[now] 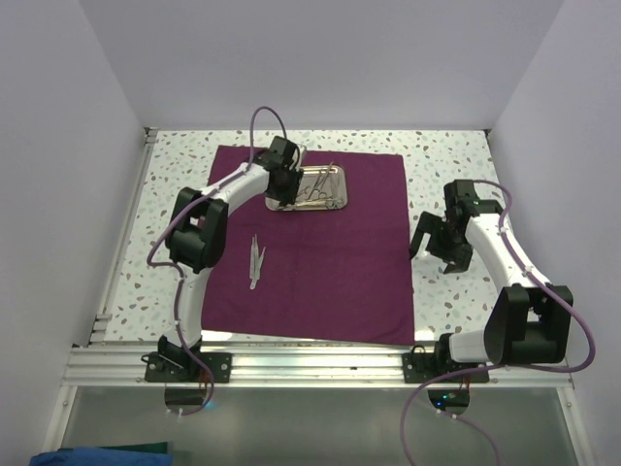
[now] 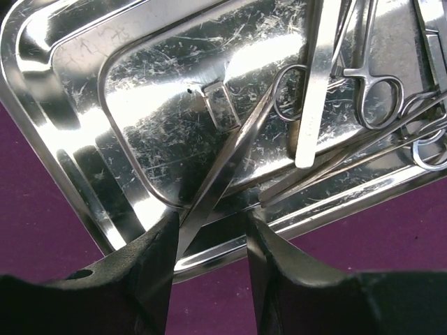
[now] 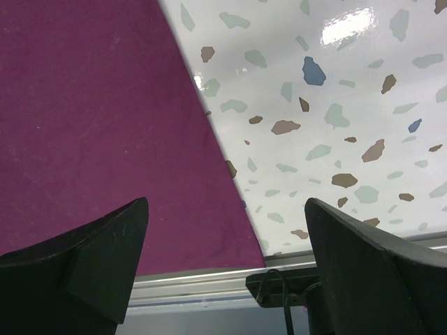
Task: Open and lay out the surgical kit
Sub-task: Pick up the medical item from the container, then place the medical item in the surgical kit, then pick up the medical item from the container.
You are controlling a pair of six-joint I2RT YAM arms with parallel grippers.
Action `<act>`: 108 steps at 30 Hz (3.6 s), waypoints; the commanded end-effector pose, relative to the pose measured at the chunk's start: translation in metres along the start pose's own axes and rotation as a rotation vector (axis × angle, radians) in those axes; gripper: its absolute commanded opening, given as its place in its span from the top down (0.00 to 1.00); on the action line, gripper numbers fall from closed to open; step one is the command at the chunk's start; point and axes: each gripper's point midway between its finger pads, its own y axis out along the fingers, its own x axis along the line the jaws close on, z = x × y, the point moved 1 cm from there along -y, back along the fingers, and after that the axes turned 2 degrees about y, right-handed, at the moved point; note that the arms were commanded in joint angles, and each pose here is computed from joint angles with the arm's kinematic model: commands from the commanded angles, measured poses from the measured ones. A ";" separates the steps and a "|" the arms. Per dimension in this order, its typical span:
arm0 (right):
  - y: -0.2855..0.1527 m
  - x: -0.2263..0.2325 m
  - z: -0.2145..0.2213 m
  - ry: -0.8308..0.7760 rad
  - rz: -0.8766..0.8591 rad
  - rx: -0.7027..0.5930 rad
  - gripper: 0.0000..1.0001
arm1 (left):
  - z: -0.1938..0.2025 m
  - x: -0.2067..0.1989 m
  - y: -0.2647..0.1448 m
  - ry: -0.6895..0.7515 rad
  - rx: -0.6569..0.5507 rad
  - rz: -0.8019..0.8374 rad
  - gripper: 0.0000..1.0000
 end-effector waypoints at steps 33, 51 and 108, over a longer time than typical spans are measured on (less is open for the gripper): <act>-0.001 0.006 -0.004 -0.017 -0.043 -0.034 0.02 | -0.051 -0.016 -0.080 -0.195 -0.198 0.005 1.00; 0.003 0.011 0.001 -0.027 -0.079 -0.012 0.02 | 0.122 -0.089 -0.081 -0.304 -0.045 -0.039 1.00; -0.018 -0.011 -0.003 0.026 0.072 -0.032 0.02 | -0.108 -0.036 0.035 0.034 -0.283 0.053 0.41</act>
